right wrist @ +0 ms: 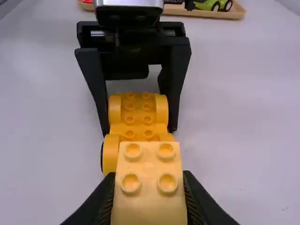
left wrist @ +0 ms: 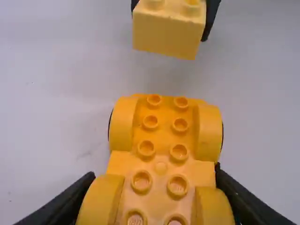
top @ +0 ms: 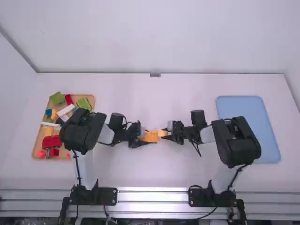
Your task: Assemble lego blocks to make yellow taxi
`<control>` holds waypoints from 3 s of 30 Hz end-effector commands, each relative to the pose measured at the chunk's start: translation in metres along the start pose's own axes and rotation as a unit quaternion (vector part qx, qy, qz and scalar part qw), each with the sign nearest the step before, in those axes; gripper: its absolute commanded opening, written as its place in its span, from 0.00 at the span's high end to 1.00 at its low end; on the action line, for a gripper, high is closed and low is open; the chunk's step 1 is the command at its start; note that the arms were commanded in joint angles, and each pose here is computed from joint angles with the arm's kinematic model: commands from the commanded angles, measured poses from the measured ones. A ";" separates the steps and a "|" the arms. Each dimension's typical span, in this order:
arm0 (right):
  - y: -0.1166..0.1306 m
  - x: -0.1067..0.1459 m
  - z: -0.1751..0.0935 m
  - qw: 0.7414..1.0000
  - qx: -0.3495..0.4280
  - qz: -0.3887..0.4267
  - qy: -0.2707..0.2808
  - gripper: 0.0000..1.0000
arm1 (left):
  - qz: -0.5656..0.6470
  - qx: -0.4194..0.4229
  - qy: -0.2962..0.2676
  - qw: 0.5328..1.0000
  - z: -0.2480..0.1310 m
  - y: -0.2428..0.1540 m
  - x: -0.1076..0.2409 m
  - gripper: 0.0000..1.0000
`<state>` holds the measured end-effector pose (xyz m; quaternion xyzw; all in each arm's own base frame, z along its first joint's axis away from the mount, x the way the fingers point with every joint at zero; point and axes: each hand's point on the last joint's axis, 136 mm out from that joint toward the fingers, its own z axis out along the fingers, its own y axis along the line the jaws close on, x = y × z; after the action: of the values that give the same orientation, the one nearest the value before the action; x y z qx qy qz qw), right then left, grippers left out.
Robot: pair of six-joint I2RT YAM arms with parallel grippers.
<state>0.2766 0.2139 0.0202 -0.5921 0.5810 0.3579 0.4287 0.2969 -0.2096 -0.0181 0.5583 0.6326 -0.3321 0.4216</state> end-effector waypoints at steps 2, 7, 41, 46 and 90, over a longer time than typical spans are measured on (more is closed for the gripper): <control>-0.006 -0.016 0.006 1.000 -0.005 0.012 -0.004 0.86 | 0.003 0.020 0.000 1.000 0.003 -0.015 0.006 0.50; 0.002 -0.012 0.016 0.999 -0.023 -0.009 0.021 0.85 | 0.016 0.015 0.006 1.000 0.002 -0.014 0.009 0.54; 0.009 -0.008 0.038 0.997 -0.024 -0.023 0.066 0.83 | 0.018 0.030 0.027 0.999 0.006 -0.018 0.015 0.55; 0.012 -0.005 0.042 0.996 -0.025 -0.022 0.079 0.83 | 0.017 0.030 0.027 0.999 0.006 -0.018 0.015 0.55; 0.009 -0.018 0.032 0.998 -0.028 -0.008 0.062 0.80 | 0.005 0.015 0.049 0.999 0.006 -0.013 0.022 0.55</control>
<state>0.2676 0.2482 0.0141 -0.6205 0.6088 0.3345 0.3639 0.2869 -0.2145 -0.0205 0.5823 0.6133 -0.3414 0.4102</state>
